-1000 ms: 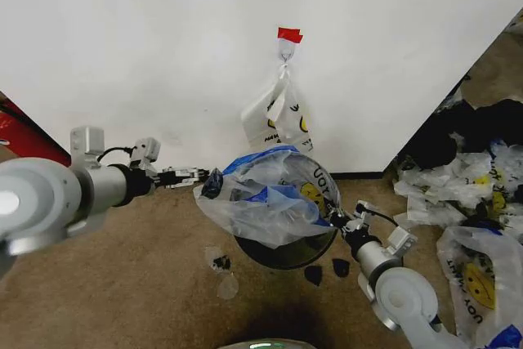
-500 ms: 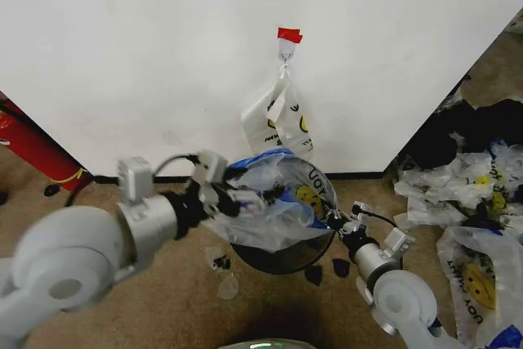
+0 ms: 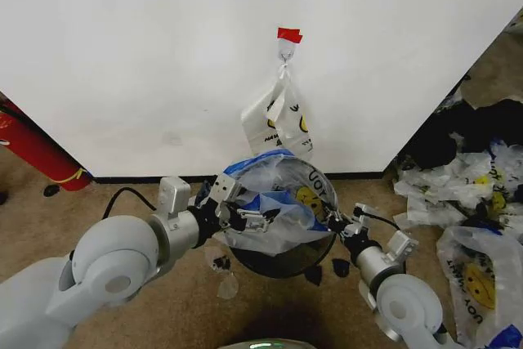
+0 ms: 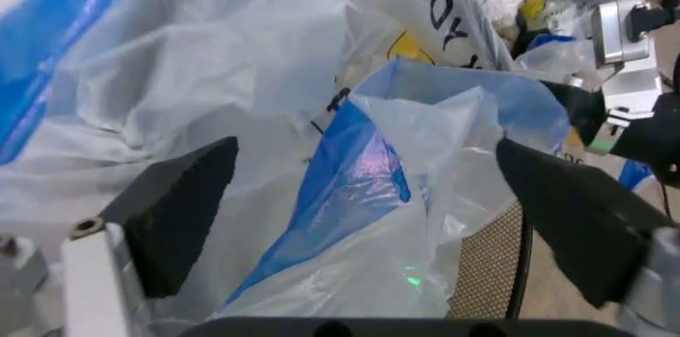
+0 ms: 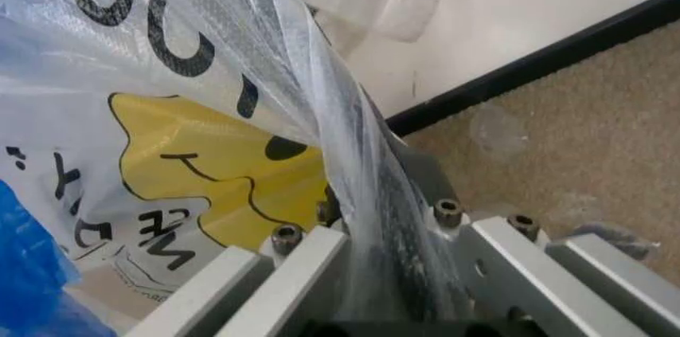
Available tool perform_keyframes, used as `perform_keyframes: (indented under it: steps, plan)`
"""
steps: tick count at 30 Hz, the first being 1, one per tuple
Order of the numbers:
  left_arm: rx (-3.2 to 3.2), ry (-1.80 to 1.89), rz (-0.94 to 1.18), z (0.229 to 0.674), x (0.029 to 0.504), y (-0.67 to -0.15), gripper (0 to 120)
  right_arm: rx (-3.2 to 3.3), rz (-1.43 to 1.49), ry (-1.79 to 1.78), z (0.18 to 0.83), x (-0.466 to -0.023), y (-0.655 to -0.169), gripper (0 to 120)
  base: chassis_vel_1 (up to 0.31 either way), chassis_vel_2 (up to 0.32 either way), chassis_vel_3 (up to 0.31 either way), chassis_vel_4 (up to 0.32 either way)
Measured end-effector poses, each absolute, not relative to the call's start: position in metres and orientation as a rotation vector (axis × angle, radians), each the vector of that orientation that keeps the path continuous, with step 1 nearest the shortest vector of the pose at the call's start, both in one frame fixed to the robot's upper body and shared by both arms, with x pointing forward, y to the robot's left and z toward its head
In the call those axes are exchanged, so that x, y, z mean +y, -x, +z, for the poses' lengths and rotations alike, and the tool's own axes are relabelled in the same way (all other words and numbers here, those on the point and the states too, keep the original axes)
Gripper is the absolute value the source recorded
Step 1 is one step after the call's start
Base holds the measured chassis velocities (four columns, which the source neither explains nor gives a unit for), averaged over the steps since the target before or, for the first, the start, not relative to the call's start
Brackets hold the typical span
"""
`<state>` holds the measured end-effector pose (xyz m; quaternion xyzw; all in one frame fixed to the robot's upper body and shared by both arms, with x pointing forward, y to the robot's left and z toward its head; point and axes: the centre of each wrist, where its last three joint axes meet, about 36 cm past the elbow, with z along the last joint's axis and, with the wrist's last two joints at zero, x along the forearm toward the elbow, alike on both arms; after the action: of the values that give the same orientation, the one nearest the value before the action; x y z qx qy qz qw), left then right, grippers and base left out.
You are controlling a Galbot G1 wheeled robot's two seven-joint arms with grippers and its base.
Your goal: Pick up the garbage bag from the wall and place it over the trash bin.
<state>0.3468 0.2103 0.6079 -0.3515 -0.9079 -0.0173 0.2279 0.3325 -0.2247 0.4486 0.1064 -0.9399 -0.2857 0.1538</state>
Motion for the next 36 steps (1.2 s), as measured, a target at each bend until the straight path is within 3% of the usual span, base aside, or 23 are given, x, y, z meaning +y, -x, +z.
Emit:
perform_keyframes:
  steps: [1,3,9,13,15,22,23,27,36]
  plan:
    - [-2.501,0.968,-0.048,0.608,0.210,-0.347,95,-2.695,-0.819,-0.305,0.449,-0.225,-0.333,0,0.000,0.000,0.000,0.000]
    - [-2.501,0.964,-0.031,0.606,0.210,-0.346,83,-2.691,-0.818,-0.307,0.448,-0.223,-0.334,0,0.000,0.000,0.000,0.000]
    - [-2.507,0.967,-0.016,0.607,0.210,-0.346,65,-2.689,-0.813,-0.304,0.447,-0.223,-0.335,0,0.000,0.000,0.000,0.000]
    - [-2.493,0.962,-0.007,0.601,0.209,-0.347,46,-2.687,-0.813,-0.302,0.446,-0.223,-0.335,0,0.000,0.000,0.000,0.000]
    - [-2.492,0.962,-0.007,0.601,0.209,-0.347,45,-2.686,-0.813,-0.302,0.446,-0.223,-0.335,0,0.000,0.000,0.000,0.000]
    - [-2.511,0.964,0.015,0.598,0.208,-0.344,16,-2.683,-0.812,-0.291,0.444,-0.222,-0.337,0,0.000,0.000,0.000,0.000]
    - [-2.509,0.979,0.021,0.601,0.209,-0.340,8,-2.682,-0.814,-0.282,0.444,-0.221,-0.338,0,0.000,0.000,0.000,0.000]
    - [-2.492,1.012,0.044,0.604,0.207,-0.332,0,-2.678,-0.824,-0.264,0.445,-0.220,-0.338,0,0.000,0.000,0.000,0.000]
    - [-2.481,1.041,0.094,0.605,0.211,-0.312,0,-2.671,-0.852,-0.236,0.453,-0.219,-0.341,0,0.000,0.000,0.000,0.000]
